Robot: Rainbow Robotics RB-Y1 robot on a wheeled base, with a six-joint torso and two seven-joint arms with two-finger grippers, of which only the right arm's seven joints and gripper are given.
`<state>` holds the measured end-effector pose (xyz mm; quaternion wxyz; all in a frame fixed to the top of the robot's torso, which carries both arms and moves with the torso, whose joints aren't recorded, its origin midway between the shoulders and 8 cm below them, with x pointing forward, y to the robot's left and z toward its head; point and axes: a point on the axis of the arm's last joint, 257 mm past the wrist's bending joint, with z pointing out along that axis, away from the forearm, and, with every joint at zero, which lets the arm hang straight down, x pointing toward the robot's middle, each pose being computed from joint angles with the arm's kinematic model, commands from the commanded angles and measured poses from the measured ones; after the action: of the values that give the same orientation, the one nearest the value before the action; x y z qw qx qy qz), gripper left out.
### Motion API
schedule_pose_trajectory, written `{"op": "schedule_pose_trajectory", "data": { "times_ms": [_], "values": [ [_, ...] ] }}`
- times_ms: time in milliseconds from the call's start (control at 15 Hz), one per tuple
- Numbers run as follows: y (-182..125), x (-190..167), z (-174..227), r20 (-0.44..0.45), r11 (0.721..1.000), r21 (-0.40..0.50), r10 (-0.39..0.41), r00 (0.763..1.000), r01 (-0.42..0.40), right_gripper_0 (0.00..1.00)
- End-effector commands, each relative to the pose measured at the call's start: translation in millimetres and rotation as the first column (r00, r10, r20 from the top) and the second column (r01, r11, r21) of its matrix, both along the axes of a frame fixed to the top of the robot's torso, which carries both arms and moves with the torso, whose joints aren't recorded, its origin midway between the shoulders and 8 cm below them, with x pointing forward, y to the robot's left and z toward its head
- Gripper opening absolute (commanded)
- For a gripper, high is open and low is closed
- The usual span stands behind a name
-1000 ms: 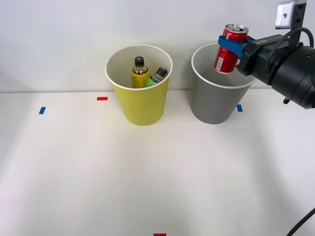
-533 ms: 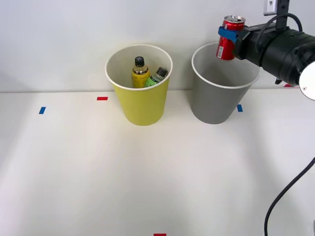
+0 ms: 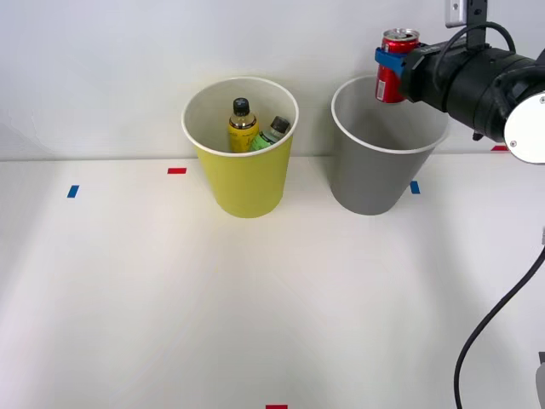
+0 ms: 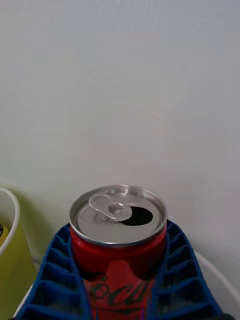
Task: Put cans in the gray bin, plastic bottles in the light green bin
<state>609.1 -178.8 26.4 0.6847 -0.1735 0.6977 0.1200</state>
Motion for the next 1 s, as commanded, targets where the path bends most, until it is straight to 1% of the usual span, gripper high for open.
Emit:
{"op": "schedule_pose_trajectory", "data": {
  "times_ms": [67,133,533,667,800,1000],
  "values": [
    [4,3,-9,-0.003,0.999,-0.044,-0.021,1.0,0.021,0.94],
    [6,3,-9,-0.003,0.999,-0.042,-0.019,1.0,0.019,1.0],
    [14,0,-9,-0.008,1.0,-0.016,0.013,1.0,-0.013,1.0],
    [17,-3,-9,-0.013,0.999,0.006,0.033,0.999,-0.033,1.0],
    [12,-16,-9,0.035,0.996,0.078,0.037,0.999,-0.04,1.0],
    [4,-39,-15,0.119,0.992,0.129,0.0,0.993,-0.016,1.0]
  ]
}}
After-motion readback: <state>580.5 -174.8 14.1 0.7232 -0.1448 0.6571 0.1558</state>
